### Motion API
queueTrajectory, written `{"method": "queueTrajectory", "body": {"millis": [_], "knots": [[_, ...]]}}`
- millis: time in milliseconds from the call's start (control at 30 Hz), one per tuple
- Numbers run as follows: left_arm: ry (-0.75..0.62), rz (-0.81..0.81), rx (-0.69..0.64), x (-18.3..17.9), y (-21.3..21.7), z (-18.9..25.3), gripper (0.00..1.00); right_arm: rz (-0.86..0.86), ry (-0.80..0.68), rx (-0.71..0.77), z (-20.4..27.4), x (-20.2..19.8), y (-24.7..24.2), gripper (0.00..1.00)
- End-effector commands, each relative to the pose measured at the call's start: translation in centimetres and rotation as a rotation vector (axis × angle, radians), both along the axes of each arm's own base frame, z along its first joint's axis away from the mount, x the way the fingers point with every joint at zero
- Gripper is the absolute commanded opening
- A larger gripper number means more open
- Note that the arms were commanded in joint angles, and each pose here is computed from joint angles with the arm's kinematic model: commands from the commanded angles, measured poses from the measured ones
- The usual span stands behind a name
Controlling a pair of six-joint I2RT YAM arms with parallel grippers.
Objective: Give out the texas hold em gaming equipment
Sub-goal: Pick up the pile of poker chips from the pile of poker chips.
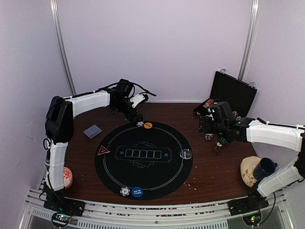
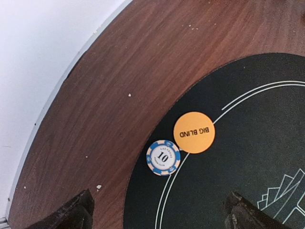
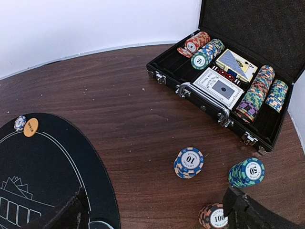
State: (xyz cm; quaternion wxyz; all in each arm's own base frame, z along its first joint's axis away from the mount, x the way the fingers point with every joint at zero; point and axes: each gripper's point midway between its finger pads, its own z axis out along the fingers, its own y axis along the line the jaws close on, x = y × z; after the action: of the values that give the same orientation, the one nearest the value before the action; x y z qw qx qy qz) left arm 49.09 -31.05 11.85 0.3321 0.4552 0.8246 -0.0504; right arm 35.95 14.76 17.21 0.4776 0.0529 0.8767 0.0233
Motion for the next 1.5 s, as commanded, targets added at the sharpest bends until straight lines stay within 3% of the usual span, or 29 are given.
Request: {"method": "queueTrajectory", "body": {"millis": [0,367,600,967,1100,1467], "knots": [[-0.013,0.049,-0.029,1.1,0.0,0.8,0.98,-0.018,-0.010,-0.012,-0.1,-0.3,-0.1,1.00],[0.025,0.059,-0.095,-3.0,2.0,2.5,0.98,-0.105,0.014,-0.042,-2.0,0.2,-1.8,1.00],[0.005,0.058,-0.099,-8.3,5.5,4.0,0.98,-0.131,0.056,-0.018,-3.3,1.0,-3.7,1.00],[-0.034,-0.009,-0.088,-17.6,10.9,2.0,0.98,-0.151,0.187,-0.067,-7.5,1.9,-5.8,1.00],[-0.108,0.018,-0.074,-17.9,12.1,1.7,0.98,-0.121,0.230,-0.084,-8.6,3.0,-4.8,0.98],[-0.154,0.103,-0.054,-16.4,13.0,1.2,0.98,-0.097,0.271,-0.115,-9.7,4.5,-4.0,0.93]]}}
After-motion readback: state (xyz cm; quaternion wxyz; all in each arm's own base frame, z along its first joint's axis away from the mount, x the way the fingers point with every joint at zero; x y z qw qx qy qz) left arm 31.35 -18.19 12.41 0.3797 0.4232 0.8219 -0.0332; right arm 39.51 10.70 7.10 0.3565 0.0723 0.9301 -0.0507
